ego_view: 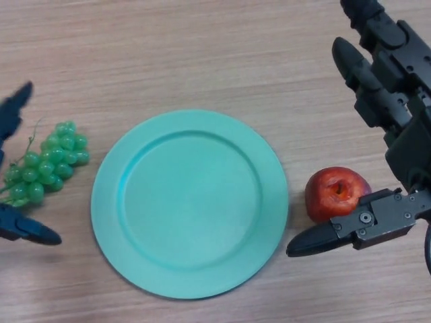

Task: Pick up the green grapes and place it on the plate

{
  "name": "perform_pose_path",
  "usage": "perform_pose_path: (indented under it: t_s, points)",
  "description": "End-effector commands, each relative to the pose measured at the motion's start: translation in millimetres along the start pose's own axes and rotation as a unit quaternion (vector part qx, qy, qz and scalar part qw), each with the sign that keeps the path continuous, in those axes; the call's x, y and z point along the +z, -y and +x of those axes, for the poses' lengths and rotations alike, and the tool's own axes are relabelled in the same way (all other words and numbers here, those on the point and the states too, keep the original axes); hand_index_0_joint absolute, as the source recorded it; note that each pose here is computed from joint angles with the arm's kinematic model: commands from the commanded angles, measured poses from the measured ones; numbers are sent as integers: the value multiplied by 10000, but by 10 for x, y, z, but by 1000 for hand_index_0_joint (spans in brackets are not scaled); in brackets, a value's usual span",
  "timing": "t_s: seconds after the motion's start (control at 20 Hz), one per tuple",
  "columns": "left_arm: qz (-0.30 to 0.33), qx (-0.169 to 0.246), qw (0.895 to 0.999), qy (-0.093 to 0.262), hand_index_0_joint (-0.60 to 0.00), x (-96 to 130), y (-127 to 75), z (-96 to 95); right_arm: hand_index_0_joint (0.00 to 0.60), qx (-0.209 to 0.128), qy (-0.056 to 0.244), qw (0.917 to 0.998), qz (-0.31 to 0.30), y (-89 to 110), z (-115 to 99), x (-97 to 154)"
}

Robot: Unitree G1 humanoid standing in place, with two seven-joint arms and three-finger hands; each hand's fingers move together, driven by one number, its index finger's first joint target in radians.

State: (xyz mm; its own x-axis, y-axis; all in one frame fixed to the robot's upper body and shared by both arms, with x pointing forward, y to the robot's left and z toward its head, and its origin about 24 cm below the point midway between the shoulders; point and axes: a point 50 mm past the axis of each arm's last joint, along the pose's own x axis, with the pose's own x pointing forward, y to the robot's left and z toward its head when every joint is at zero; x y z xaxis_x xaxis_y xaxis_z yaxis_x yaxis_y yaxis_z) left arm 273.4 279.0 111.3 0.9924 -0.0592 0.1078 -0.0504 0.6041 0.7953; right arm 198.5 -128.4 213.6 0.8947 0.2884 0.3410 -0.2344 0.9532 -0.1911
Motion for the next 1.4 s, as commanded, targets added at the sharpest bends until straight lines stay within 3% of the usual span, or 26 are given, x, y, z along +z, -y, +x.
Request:
perform_pose_path:
  t_s: [0.05, 0.3, 0.4, 0.45, 0.5, 0.55, 0.75, 1.0, 1.25, 1.4]
  points:
    - [699, 898, 9918, 577, 0, 92, -420, 47, 0, -257, 1010, 9944, -166, 100, -47, 289]
    - [918, 694, 9925, 422, 0, -24, -335, 95, 0, -306, 1071, 9937, -127, 140, -73, 301]
    - [826, 725, 9930, 428, -200, -19, -339, 108, 0, -313, 1073, 9937, -128, 146, -77, 302]
    - [813, 728, 9932, 415, -350, -23, -330, 119, 0, -324, 1071, 9936, -125, 151, -79, 304]
    - [836, 756, 9928, 399, -450, -35, -329, 124, 0, -338, 1073, 9936, -125, 159, -82, 306]
    - [868, 977, 9907, 381, -592, -70, -372, 122, 0, -377, 1069, 9935, -143, 178, -91, 309]
    - [1151, 1474, 9820, 277, -600, -175, -491, 97, 0, -411, 1081, 9931, -183, 185, -100, 308]
    - [1818, 1645, 9688, 359, -600, -187, -732, -34, 0, -424, 1064, 9932, -196, 191, -108, 302]
    - [1742, 1679, 9669, 806, -600, 268, -987, -250, 0, -407, 995, 9939, -235, 167, -86, 287]
    - [1435, 1335, 9734, 1190, -600, 560, -930, -367, 0, -401, 998, 9940, -196, 154, -73, 289]
